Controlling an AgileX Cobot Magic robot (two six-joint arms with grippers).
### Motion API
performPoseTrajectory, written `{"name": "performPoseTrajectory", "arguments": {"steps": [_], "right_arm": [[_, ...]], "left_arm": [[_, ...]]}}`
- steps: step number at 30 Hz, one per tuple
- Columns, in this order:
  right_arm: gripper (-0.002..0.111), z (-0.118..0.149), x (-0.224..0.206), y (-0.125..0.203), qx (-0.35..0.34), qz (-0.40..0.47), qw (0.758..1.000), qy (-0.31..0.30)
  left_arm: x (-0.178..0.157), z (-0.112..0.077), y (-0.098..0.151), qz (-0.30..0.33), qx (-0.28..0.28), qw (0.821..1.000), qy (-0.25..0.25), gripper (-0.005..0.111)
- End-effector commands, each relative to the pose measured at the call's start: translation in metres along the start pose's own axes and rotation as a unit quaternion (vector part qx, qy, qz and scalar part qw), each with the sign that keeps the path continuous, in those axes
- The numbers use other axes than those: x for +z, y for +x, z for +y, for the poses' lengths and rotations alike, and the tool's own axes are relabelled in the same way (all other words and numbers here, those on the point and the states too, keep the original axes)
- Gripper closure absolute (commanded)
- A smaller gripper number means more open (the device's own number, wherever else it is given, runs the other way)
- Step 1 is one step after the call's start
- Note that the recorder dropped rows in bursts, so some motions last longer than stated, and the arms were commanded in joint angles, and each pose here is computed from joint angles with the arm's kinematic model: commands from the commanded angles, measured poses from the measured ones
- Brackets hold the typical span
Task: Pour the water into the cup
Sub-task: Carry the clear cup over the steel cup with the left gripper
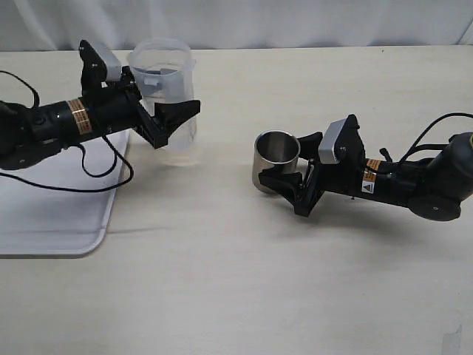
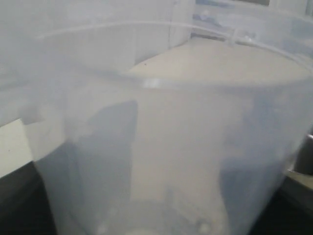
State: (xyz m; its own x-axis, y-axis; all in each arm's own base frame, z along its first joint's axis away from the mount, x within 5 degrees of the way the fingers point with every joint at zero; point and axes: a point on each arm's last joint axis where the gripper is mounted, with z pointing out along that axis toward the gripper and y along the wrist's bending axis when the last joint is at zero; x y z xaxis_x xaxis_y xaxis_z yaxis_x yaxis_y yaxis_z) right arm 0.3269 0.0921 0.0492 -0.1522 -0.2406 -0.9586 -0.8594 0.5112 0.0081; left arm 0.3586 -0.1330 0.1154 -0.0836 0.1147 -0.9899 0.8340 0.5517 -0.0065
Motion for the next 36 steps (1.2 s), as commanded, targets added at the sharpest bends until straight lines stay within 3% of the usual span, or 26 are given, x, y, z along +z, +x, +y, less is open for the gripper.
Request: {"name": "performPoseTrajectory", "arguments": {"steps": [1,8,14,23,36], "right_arm": [[0.104,0.0,0.0,-0.001,-0.007,-0.003,1.0,-0.004],[0.104,0.0,0.0,-0.001,-0.007,-0.003,1.0,-0.004],[0.104,0.0,0.0,-0.001,-0.007,-0.004,1.0,-0.004],[0.104,0.001,0.0,-0.001,-0.007,-0.005,1.0,-0.005],[0.104,0.001,0.0,-0.001,-0.007,-0.005,1.0,-0.005]], "left_arm": [[0.032,-0.005,-0.014,0.034,0.031,0.999,0.001,0.107],[0.074,-0.028,-0.035,0.069,0.094,0.993,0.013,0.107],[0.09,-0.052,-0.029,0.136,0.172,0.976,0.019,0.107],[0.096,-0.054,-0.031,0.16,0.238,0.958,0.016,0.107],[0.097,-0.05,-0.032,0.159,0.28,0.947,-0.002,0.107]]}}
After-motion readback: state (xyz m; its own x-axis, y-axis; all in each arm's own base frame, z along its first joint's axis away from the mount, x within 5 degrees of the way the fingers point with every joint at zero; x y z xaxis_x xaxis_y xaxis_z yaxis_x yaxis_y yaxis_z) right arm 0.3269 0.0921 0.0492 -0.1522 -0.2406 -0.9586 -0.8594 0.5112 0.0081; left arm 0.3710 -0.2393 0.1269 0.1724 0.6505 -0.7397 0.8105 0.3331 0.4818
